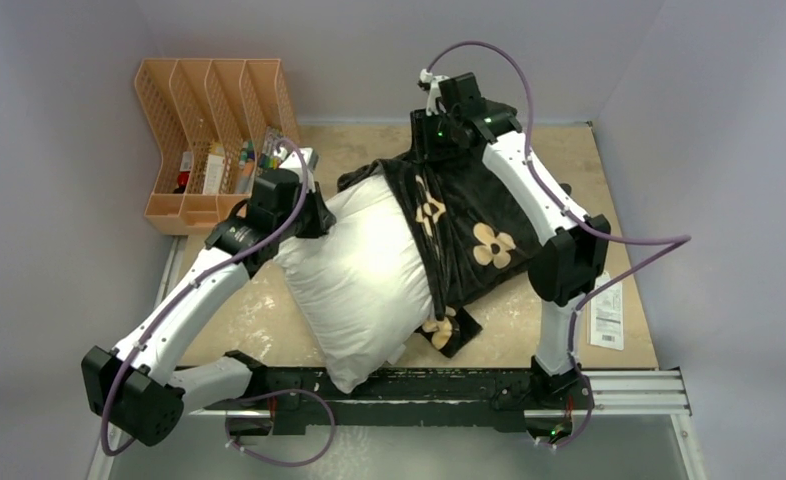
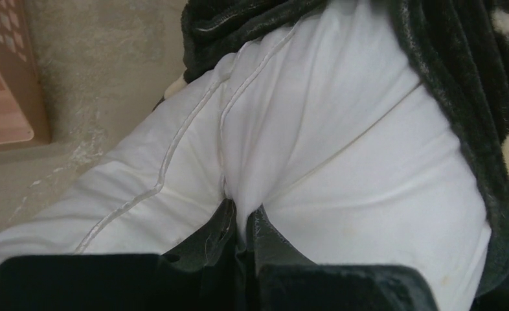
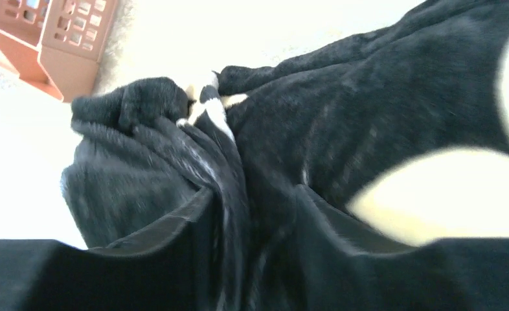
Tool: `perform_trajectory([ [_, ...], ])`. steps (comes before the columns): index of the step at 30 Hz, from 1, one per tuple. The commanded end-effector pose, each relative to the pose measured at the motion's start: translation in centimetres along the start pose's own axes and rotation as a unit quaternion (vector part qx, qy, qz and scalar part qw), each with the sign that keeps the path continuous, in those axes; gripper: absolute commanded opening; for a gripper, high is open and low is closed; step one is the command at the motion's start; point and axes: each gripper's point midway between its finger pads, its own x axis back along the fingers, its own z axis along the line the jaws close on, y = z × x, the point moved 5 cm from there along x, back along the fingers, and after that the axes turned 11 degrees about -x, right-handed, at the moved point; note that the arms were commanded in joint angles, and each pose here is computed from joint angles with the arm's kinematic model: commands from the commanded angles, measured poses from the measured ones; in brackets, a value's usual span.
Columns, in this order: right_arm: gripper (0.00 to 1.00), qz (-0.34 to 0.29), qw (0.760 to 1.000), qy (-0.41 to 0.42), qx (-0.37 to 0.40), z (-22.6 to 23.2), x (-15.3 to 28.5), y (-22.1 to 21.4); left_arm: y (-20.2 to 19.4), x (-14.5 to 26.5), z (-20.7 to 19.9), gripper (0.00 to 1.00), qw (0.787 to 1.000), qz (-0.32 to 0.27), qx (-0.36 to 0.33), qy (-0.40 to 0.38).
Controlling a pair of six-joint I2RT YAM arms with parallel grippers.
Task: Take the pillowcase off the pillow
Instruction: Remove the pillow from the pillowcase.
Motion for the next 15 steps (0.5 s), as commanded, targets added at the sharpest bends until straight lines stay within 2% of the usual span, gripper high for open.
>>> perform_trajectory([
  [1,0.57,-0.107,0.993,0.047,0.015,-0.5,8.4,4.4,-0.2,0.4,4.7,0.0,0.99,0.051,0.002,0.132],
  [4,0.7,-0.111,0.991,0.066,0.025,-0.4,11.5,2.1,2.7,-0.4,5.4,0.0,0.992,0.023,0.001,0.12],
  [6,0.75,-0.093,0.99,0.097,0.033,-0.2,12.9,-0.6,4.4,-1.0,6.2,0.0,0.993,0.014,0.002,0.12],
  [9,0.77,-0.055,0.984,0.166,0.025,0.4,14.2,-5.4,7.1,-2.3,7.3,0.0,0.993,0.003,-0.001,0.115],
  [11,0.77,-0.019,0.981,0.193,0.009,0.5,13.4,-9.3,8.5,-3.9,7.8,0.0,0.994,0.006,-0.005,0.107],
  [15,0.74,-0.001,0.987,0.159,0.01,1.2,11.2,-12.7,10.9,-5.9,8.2,0.0,0.994,0.006,-0.021,0.105],
])
